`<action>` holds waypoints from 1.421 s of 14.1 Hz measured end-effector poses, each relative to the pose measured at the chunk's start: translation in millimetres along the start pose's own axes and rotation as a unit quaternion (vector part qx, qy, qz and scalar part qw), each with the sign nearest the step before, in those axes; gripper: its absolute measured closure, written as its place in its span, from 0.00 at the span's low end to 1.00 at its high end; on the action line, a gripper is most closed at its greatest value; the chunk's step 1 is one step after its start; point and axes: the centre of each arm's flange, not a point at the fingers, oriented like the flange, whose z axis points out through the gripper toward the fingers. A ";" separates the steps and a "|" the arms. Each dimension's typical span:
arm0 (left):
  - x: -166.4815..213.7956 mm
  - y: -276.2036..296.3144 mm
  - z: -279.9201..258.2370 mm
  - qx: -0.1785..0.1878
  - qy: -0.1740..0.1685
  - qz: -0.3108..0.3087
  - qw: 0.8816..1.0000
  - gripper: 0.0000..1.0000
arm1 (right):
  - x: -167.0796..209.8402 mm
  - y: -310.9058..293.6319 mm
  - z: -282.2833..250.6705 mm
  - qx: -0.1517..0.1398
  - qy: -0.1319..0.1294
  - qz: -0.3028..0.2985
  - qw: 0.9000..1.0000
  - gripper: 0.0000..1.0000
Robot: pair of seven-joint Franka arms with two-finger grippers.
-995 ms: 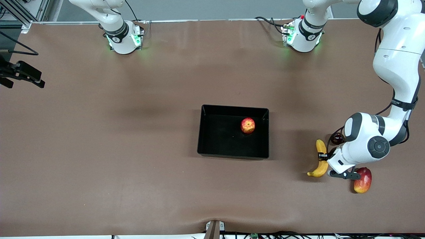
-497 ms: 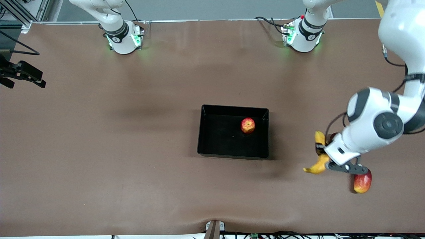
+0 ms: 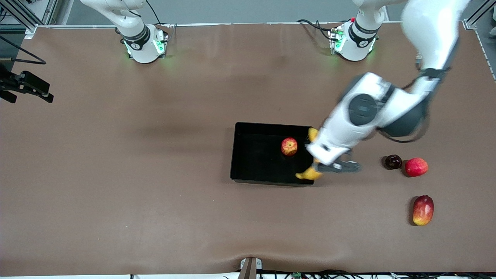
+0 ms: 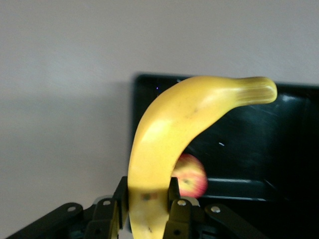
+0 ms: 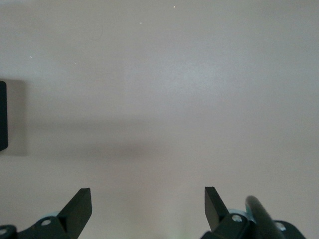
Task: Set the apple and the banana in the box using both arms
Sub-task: 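Carry the banana over the box with the left gripper and lower it, then open the left gripper to release the banana inside the box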
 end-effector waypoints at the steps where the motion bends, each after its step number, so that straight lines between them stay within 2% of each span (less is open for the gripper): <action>1: -9.6 25.0 9.3 0.005 0.001 0.004 1.000 0.66 | 0.0 0.0 0.1 0.000 0.000 0.000 1.000 0.00; 5: -29.2 109.6 52.6 0.028 0.027 -0.016 0.999 0.66 | 0.1 0.0 0.3 0.000 -0.001 0.000 1.000 0.00; 8: -36.1 144.0 95.8 0.031 0.050 -0.025 0.998 0.66 | 0.3 -0.6 0.4 0.003 0.000 0.000 1.000 0.00; 14: -31.0 143.8 172.2 0.023 0.028 -0.028 0.999 0.66 | 0.3 0.3 0.5 0.004 0.000 0.001 1.000 0.00; 17: -32.3 143.8 190.2 0.022 0.020 -0.027 0.999 0.66 | 0.3 0.7 0.5 0.004 0.000 0.001 1.000 0.00; 18: -31.7 143.8 189.6 0.021 0.021 -0.028 0.999 0.61 | 0.3 1.1 0.5 0.004 0.000 0.002 1.000 0.00; 19: -29.9 143.6 187.5 0.022 0.026 -0.026 0.999 0.61 | 0.3 1.4 0.6 0.004 0.000 0.002 1.000 0.00; 20: -26.0 142.5 182.7 0.025 0.036 -0.022 0.999 0.55 | 0.2 1.8 0.6 0.004 0.000 0.002 1.000 0.00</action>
